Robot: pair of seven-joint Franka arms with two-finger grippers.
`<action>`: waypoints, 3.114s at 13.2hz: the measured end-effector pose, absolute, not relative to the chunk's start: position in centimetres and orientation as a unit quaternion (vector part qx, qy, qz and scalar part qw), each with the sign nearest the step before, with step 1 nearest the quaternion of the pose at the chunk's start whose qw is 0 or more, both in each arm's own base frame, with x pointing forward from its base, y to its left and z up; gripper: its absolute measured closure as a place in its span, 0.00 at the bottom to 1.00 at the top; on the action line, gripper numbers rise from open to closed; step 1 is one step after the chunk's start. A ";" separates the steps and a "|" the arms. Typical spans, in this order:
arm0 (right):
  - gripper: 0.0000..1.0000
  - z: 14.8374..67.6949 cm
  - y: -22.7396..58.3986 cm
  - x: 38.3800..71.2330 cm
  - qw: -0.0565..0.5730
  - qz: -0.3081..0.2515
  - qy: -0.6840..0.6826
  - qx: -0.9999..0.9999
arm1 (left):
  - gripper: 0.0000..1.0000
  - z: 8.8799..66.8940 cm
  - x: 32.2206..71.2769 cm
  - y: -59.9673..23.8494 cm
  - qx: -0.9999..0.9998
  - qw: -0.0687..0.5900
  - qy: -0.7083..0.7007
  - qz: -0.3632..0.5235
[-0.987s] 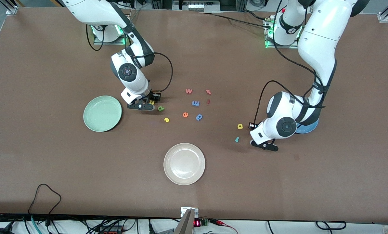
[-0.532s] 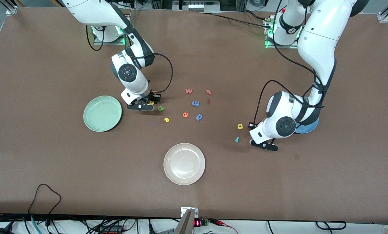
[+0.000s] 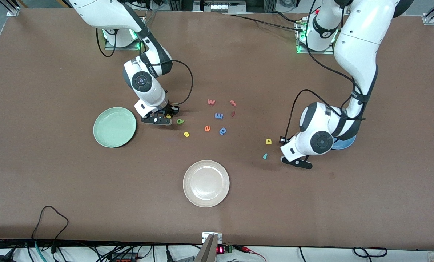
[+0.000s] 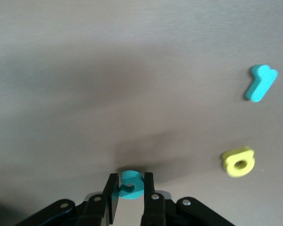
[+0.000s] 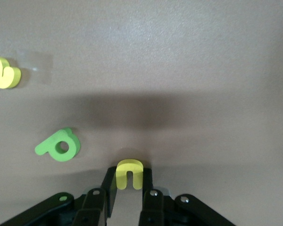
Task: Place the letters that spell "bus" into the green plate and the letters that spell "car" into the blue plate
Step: 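Place the n on the green plate while the left gripper places the s, then grasp the green p with the right gripper while the left gripper grasps yellow o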
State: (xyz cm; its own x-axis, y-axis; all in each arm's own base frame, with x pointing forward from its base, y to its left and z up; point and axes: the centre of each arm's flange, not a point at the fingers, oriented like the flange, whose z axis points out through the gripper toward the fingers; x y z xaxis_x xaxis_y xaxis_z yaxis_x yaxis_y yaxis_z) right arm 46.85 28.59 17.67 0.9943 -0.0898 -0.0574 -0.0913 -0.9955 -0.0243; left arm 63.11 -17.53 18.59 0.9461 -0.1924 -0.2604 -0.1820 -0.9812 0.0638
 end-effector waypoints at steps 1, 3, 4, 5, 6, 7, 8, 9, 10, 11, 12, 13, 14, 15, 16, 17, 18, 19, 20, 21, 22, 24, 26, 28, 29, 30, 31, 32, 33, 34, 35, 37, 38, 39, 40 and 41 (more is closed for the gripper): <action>0.74 18.2 27.9 47.7 0.014 0.023 0.046 -0.999 | 0.74 20.6 63.7 -15.1 0.987 0.020 -0.078 -0.138; 0.74 20.4 25.0 49.9 0.008 0.024 0.032 -0.999 | 0.74 24.4 64.4 -8.4 0.987 0.025 -0.048 -0.149; 0.74 21.9 23.1 51.1 0.005 0.025 0.022 -0.999 | 0.74 25.4 64.4 -4.9 0.987 0.030 -0.039 -0.156; 0.74 23.4 21.1 52.1 0.004 0.024 0.009 -1.000 | 0.74 25.5 64.1 -1.8 0.986 0.036 -0.030 -0.163; 0.74 24.4 19.3 52.8 0.003 0.020 -0.003 -1.000 | 0.74 24.9 63.6 0.0 0.984 0.040 -0.023 -0.170; 0.74 25.0 17.3 53.5 0.002 0.018 -0.016 -1.000 | 0.74 23.8 62.8 1.0 0.982 0.042 -0.019 -0.181; 0.74 25.0 15.5 54.1 0.001 0.018 -0.029 -0.999 | 0.74 22.8 62.2 1.2 0.981 0.043 -0.017 -0.186; 0.74 24.8 13.5 54.5 -0.001 0.021 -0.039 -0.999 | 0.74 21.5 61.4 1.0 0.981 0.043 -0.017 -0.187; 0.74 24.4 11.8 54.8 -0.002 0.024 -0.047 -0.999 | 0.74 20.3 60.7 0.8 0.981 0.043 -0.019 -0.187; 0.74 23.9 10.2 55.0 -0.004 0.028 -0.054 -0.998 | 0.74 19.1 59.9 0.6 0.981 0.044 -0.020 -0.190; 0.74 23.3 8.9 55.0 -0.005 0.034 -0.056 -0.998 | 0.71 18.4 59.3 0.5 0.980 0.044 -0.020 -0.193; 0.74 22.5 8.1 55.1 -0.005 0.039 -0.055 -0.998 | 0.58 18.3 59.2 0.4 0.980 0.044 -0.020 -0.194; 0.74 21.7 7.6 55.0 -0.005 0.043 -0.056 -0.997 | 0.50 18.7 59.4 0.4 0.980 0.044 -0.021 -0.192; 0.74 21.1 7.3 55.0 -0.005 0.046 -0.059 -0.997 | 0.39 19.6 59.9 0.1 0.981 0.044 -0.024 -0.188; 0.70 20.6 7.0 55.0 -0.005 0.047 -0.062 -0.997 | 0.31 21.0 60.7 -0.7 0.982 0.045 -0.032 -0.182; 0.60 20.4 6.8 55.0 -0.004 0.048 -0.062 -0.997 | 0.20 22.8 61.7 -2.2 0.983 0.046 -0.045 -0.171; 0.51 20.3 6.7 55.0 -0.004 0.048 -0.062 -0.997 | 0.13 24.5 62.6 -4.3 0.984 0.049 -0.062 -0.158; 0.40 20.4 6.8 55.0 -0.004 0.047 -0.063 -0.997 | 0.01 25.7 63.1 -6.9 0.984 0.052 -0.082 -0.148; 0.29 20.7 7.1 55.1 -0.003 0.044 -0.063 -0.997 | 0.01 26.3 63.3 -9.9 0.983 0.058 -0.104 -0.142; 0.19 21.0 7.7 55.2 -0.003 0.041 -0.059 -0.997 | 0.08 26.2 63.1 -12.9 0.980 0.063 -0.125 -0.141; 0.08 21.3 8.8 55.1 -0.002 0.038 -0.055 -0.998 | 0.20 25.6 63.0 -15.9 0.978 0.066 -0.141 -0.140; 0.00 21.8 12.7 54.4 0.003 0.035 -0.041 -0.999 | 0.26 23.6 62.5 -20.2 0.978 0.068 -0.142 -0.134; 0.04 22.0 17.8 53.0 0.009 0.036 -0.020 -0.999 | 0.31 21.4 61.9 -22.8 0.981 0.065 -0.119 -0.136; 0.15 22.4 22.4 51.5 0.016 0.036 -0.006 -0.999 | 0.36 20.1 61.7 -23.7 0.984 0.065 -0.097 -0.135; 0.23 22.7 24.3 51.0 0.019 0.034 -0.002 -0.999 | 0.38 19.9 61.9 -23.9 0.985 0.070 -0.088 -0.127; 0.23 23.0 25.6 50.6 0.021 0.031 0.000 -0.999 | 0.39 19.7 62.0 -24.3 0.986 0.074 -0.083 -0.121; 0.34 23.3 26.8 50.4 0.023 0.028 0.002 -0.999 | 0.40 19.4 62.0 -24.6 0.988 0.075 -0.076 -0.115; 0.39 23.5 27.8 50.1 0.025 0.027 0.003 -0.999 | 0.41 19.0 62.0 -25.0 0.988 0.076 -0.071 -0.110; 0.40 23.5 28.7 49.8 0.025 0.026 0.002 -0.999 | 0.41 18.6 61.9 -25.4 0.989 0.077 -0.067 -0.108; 0.40 23.3 29.6 49.5 0.026 0.027 -0.001 -0.999 | 0.43 18.2 61.8 -25.7 0.989 0.077 -0.061 -0.109; 0.40 23.0 30.4 49.2 0.025 0.030 -0.007 -0.999 | 0.44 17.9 61.7 -25.8 0.989 0.076 -0.058 -0.111; 0.39 21.8 31.8 48.5 0.027 0.033 -0.017 -0.999 | 0.44 17.4 61.5 -26.2 0.989 0.075 -0.056 -0.114; 0.39 21.1 32.1 48.3 0.028 0.034 -0.020 -0.999 | 0.46 17.2 61.3 -26.6 0.989 0.074 -0.057 -0.116; 0.39 20.4 32.5 48.0 0.029 0.034 -0.024 -0.999 | 0.47 17.0 61.0 -27.0 0.989 0.073 -0.057 -0.118; 0.39 19.8 32.8 47.9 0.028 0.034 -0.028 -0.999 | 0.47 17.0 60.8 -27.4 0.989 0.072 -0.056 -0.119; 0.39 19.4 33.0 47.9 0.028 0.033 -0.033 -0.999 | 0.51 17.0 60.7 -27.7 0.989 0.072 -0.056 -0.119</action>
